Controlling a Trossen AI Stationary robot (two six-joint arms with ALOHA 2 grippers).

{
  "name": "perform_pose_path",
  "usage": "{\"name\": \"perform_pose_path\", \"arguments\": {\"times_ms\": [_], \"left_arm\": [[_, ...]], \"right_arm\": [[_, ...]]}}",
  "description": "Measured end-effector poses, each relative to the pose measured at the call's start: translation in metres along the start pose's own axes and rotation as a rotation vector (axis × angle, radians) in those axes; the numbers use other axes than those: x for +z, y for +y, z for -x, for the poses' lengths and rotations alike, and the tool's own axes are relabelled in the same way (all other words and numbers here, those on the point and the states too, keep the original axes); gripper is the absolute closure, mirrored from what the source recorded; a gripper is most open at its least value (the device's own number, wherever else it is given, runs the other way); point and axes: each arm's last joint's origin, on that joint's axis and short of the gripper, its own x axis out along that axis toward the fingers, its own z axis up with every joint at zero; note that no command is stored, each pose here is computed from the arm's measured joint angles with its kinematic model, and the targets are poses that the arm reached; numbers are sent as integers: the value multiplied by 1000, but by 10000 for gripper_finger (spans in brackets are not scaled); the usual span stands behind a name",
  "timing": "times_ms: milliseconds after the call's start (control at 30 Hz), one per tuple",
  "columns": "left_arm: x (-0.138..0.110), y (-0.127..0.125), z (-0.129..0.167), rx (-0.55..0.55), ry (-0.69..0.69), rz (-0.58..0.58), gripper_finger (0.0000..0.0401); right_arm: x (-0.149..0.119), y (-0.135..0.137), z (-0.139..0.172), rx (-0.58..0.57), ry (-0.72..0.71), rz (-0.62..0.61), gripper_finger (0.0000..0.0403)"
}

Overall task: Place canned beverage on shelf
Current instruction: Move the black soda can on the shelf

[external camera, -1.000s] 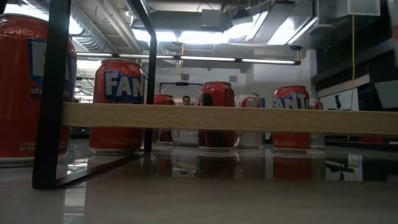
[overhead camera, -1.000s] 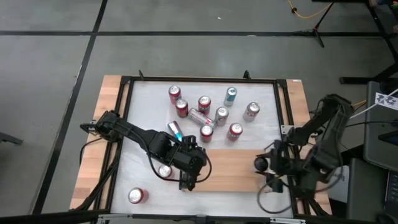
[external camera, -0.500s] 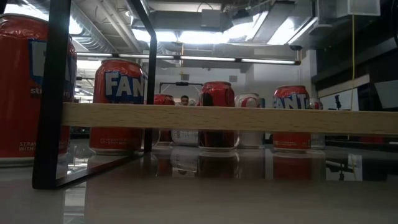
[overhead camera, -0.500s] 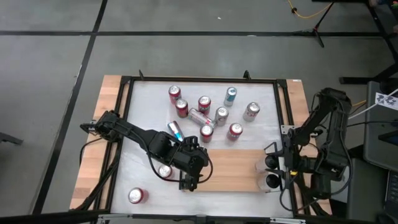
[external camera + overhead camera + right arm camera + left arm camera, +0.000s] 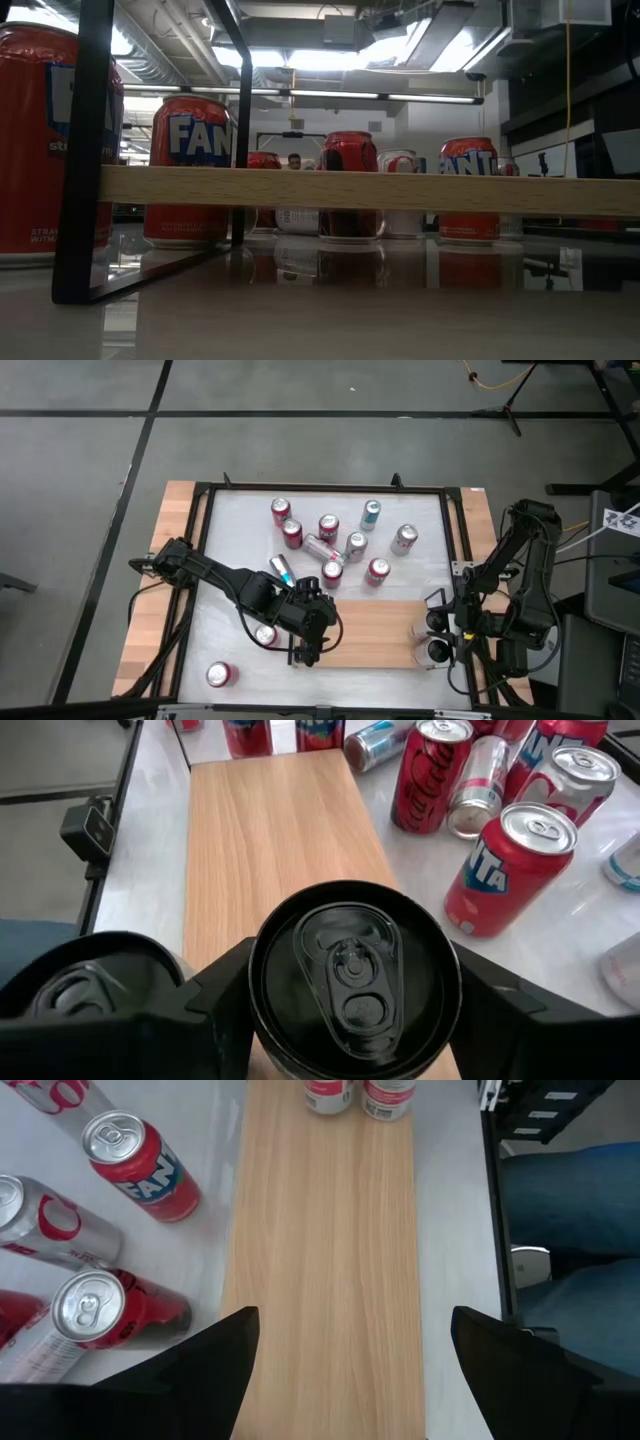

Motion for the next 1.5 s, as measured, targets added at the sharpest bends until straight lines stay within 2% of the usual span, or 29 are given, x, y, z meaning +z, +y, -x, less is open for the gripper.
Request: {"name": "perform_pose_path", "arguments": {"times_ms": [600, 1000, 1500], "left_arm": [[2, -1, 0, -9, -19, 6, 80], [2, -1, 0, -8, -19, 6, 80], [2, -1, 0, -8, -19, 6, 80]], "right_arm": [[-1, 1, 0, 12, 53, -2, 167], [-1, 0, 0, 9, 45, 5, 91], [-1, 0, 0, 11, 54, 5, 94]]}}
